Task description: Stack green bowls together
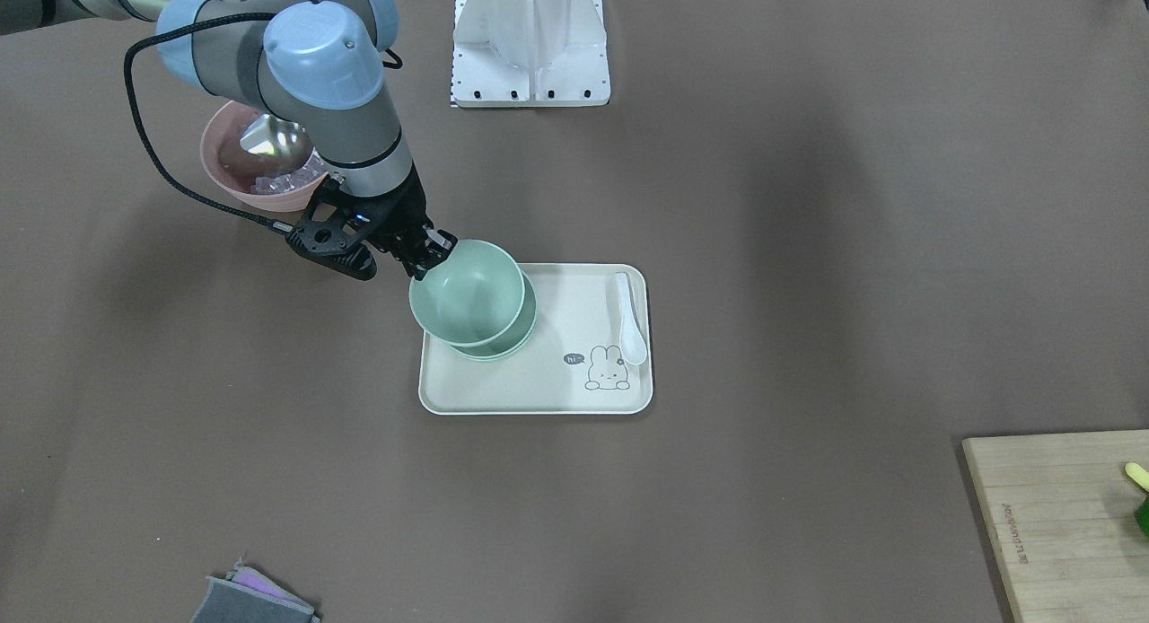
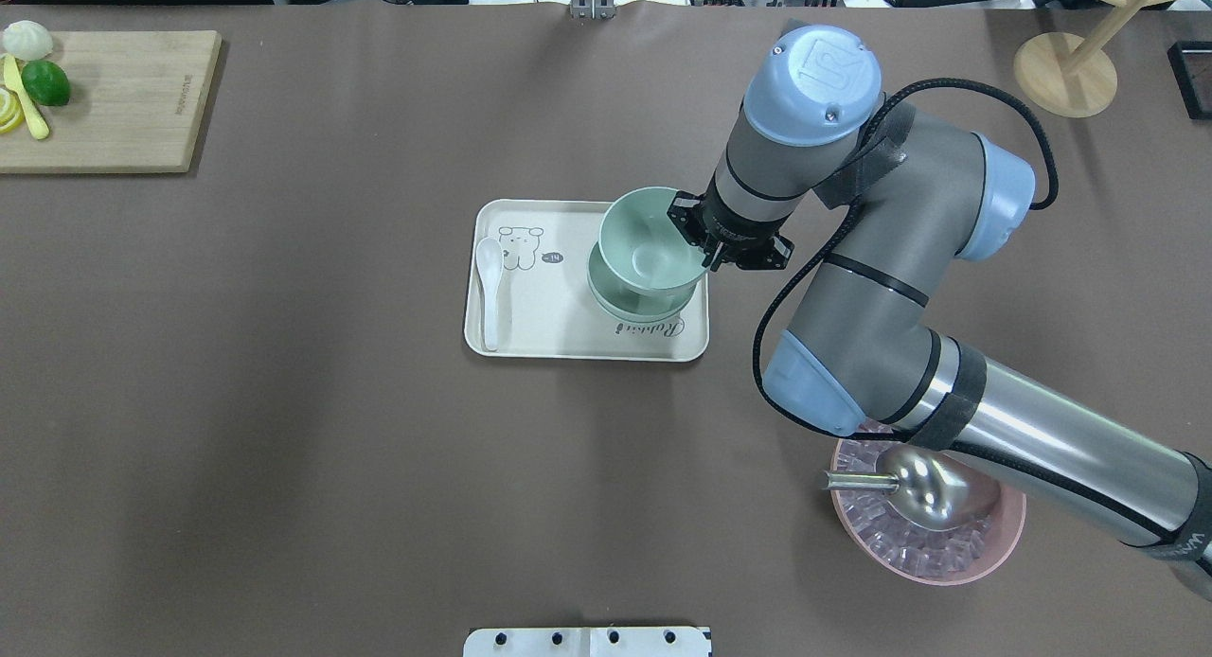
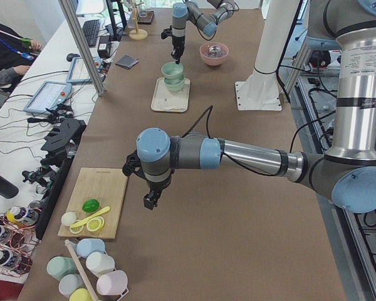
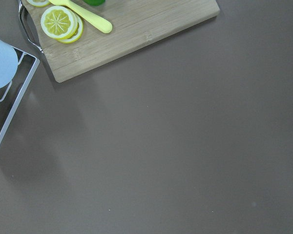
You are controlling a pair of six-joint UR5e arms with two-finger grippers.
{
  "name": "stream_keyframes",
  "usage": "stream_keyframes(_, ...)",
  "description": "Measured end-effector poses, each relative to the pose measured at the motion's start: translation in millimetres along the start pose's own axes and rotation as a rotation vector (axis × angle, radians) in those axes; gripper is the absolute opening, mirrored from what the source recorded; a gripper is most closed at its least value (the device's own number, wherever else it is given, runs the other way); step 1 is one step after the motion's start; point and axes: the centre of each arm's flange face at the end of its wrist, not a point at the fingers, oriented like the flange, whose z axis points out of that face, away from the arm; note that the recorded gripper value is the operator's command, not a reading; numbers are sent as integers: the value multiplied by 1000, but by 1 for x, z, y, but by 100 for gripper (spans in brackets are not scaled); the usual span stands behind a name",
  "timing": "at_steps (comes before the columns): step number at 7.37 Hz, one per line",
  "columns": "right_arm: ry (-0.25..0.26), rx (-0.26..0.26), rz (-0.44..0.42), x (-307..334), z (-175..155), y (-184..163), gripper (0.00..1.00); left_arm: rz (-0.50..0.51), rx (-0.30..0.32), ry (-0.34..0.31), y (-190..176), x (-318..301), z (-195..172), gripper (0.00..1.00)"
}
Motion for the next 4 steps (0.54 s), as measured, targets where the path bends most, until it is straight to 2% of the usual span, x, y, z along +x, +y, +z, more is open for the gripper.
stream_keyframes(4, 13, -5, 31, -5, 10, 6, 0, -8, -3, 2, 0, -1, 1, 98)
